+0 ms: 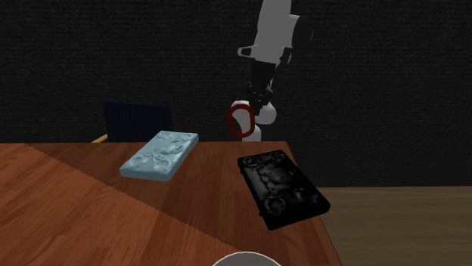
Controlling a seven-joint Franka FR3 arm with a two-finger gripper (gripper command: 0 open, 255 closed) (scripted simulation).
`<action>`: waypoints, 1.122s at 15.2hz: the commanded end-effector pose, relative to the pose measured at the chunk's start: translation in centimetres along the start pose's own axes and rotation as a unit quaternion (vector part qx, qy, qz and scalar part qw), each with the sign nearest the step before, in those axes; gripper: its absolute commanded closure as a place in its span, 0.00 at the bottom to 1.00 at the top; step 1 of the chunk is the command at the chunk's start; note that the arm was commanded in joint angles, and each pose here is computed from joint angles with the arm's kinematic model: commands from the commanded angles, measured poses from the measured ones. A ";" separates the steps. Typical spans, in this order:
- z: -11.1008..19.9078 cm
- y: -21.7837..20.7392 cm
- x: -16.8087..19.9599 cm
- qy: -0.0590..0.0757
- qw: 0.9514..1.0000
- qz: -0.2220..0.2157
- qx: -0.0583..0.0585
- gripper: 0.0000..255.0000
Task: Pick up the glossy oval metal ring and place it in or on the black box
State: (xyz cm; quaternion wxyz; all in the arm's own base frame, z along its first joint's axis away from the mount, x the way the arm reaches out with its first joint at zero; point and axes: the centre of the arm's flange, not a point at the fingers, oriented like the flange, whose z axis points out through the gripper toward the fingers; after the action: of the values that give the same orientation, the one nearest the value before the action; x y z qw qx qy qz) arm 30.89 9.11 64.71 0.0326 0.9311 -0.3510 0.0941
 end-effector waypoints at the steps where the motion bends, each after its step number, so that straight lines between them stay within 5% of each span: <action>1: -1.1 -0.1 0.2 0.000 1.000 0.000 0.000 1.00; 6: -3.3 -0.1 0.7 0.000 1.000 0.000 0.000 1.00; 17: -6.8 -14.2 0.2 0.000 1.000 0.000 0.000 1.00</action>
State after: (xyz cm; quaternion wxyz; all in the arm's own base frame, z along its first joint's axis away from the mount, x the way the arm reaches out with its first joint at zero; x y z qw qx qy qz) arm 38.48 19.47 70.90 0.0342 0.9313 -0.3502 0.0943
